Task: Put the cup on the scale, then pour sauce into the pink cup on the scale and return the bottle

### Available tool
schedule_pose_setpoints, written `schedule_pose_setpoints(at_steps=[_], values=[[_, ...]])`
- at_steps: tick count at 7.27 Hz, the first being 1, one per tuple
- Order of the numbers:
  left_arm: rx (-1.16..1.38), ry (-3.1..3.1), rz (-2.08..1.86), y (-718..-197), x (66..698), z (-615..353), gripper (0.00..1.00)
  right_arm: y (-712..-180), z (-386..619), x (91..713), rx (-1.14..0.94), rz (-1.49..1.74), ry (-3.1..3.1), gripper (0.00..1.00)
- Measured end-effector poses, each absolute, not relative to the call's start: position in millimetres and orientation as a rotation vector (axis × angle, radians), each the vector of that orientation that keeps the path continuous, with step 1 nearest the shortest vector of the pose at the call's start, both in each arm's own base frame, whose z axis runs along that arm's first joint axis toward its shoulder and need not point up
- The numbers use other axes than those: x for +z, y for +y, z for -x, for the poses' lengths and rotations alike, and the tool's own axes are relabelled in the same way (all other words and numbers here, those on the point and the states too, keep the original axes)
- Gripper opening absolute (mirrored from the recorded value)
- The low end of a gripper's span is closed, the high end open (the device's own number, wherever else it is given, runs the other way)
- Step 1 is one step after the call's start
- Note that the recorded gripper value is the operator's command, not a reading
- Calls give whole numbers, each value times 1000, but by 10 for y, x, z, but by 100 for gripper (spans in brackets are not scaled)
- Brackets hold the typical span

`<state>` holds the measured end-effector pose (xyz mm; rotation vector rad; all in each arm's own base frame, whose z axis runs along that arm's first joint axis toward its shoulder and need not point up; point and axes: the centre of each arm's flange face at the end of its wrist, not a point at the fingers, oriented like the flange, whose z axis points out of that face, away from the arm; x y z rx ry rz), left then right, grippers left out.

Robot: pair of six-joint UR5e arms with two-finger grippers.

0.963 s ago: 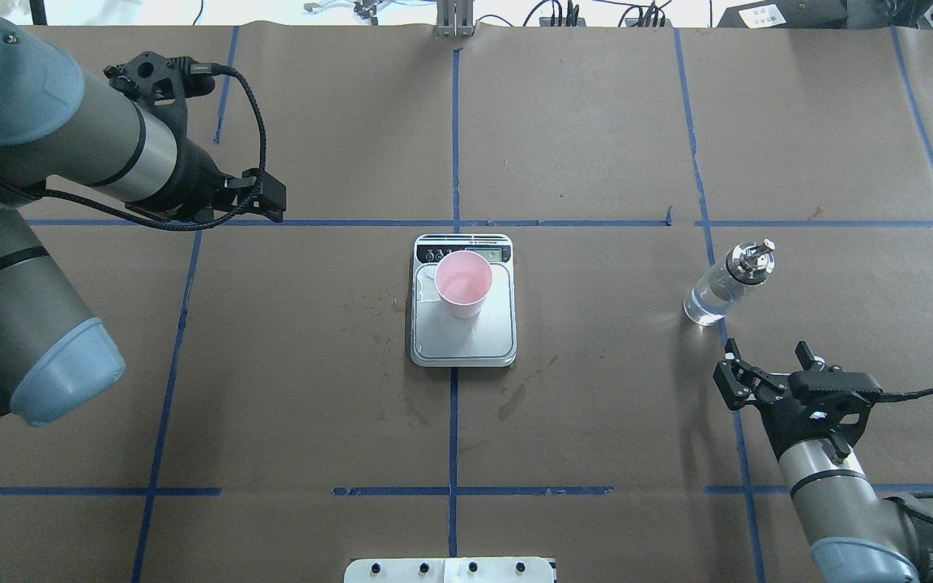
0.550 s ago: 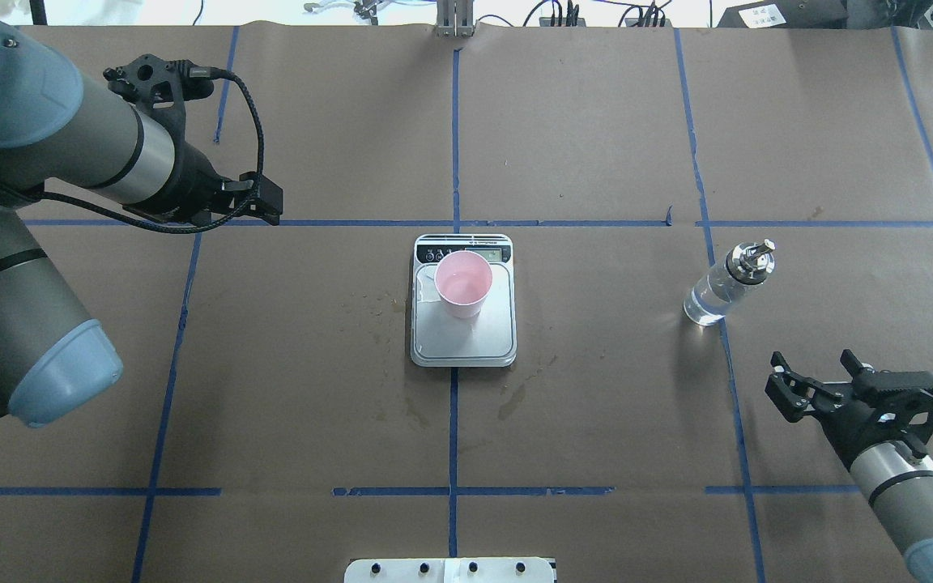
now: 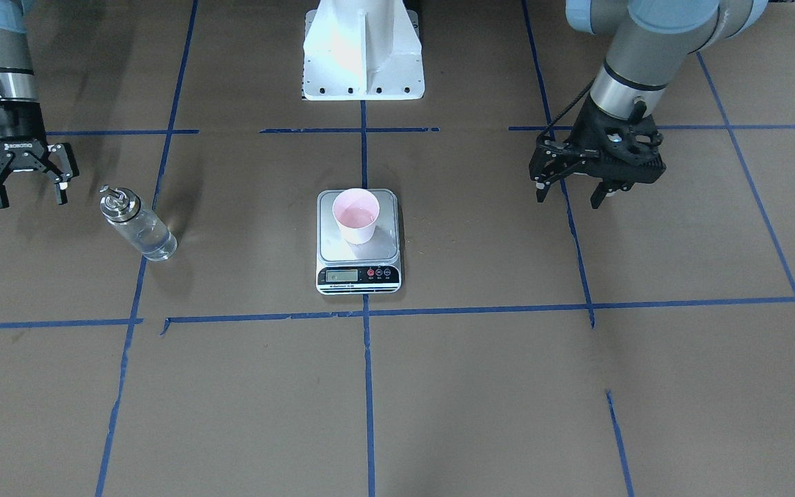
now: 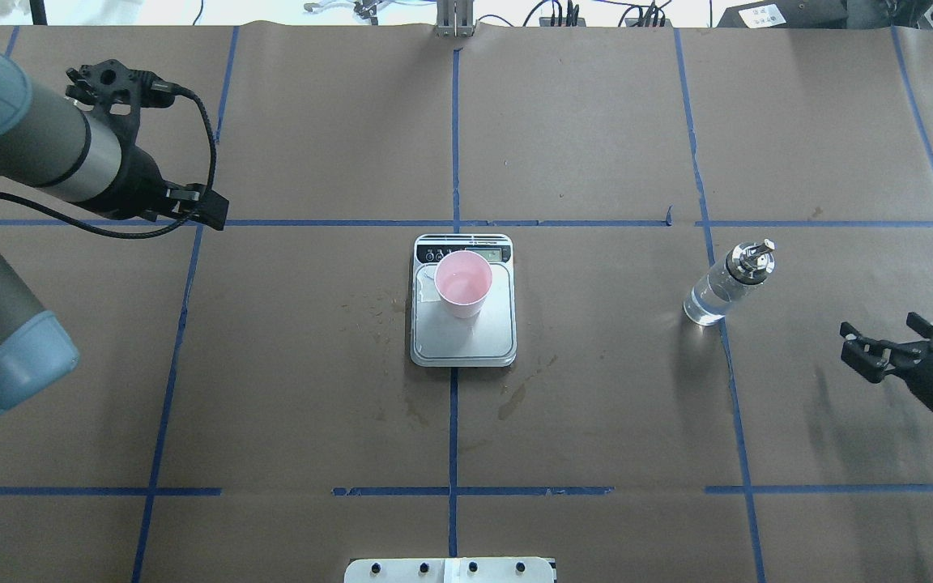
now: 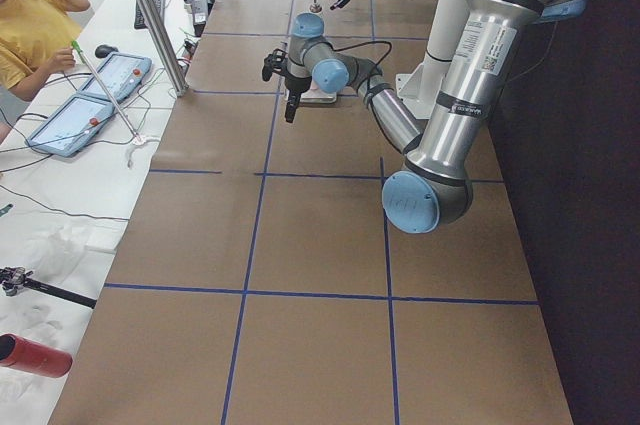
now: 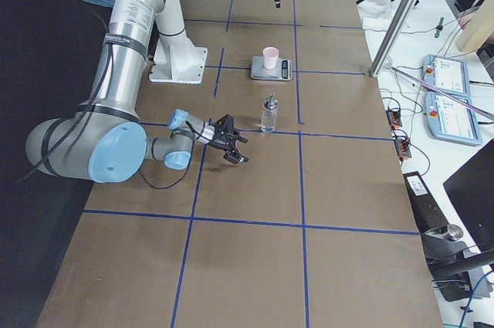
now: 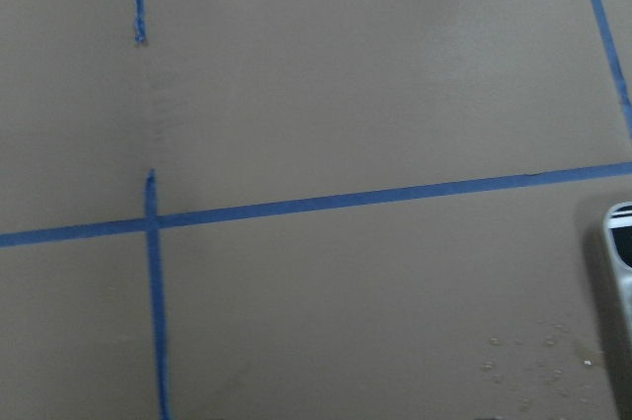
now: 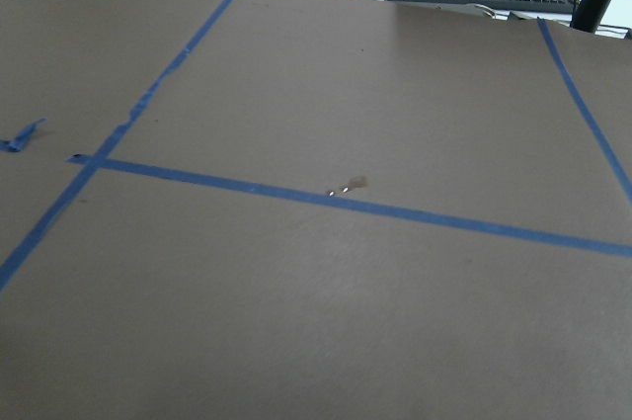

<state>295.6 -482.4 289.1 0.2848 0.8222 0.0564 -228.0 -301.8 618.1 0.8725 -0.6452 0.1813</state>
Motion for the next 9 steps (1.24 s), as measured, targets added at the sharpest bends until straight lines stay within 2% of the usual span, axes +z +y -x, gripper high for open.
schedule_pose_setpoints(at_steps=[3, 5, 7, 9], values=[[115, 735, -344, -5165, 3392, -2014, 100, -4105, 1194, 6113, 76, -726, -641, 100], [186, 760, -302, -5436, 3991, -1197, 100, -4814, 256, 5936, 15, -553, -636, 100], [145, 811, -223, -5397, 4752, -417, 100, -5150, -501, 5843, -96, -356, -637, 100], [11, 770, -195, -5166, 5426, 446, 100, -5270, -930, 5683, -187, -220, -640, 100]])
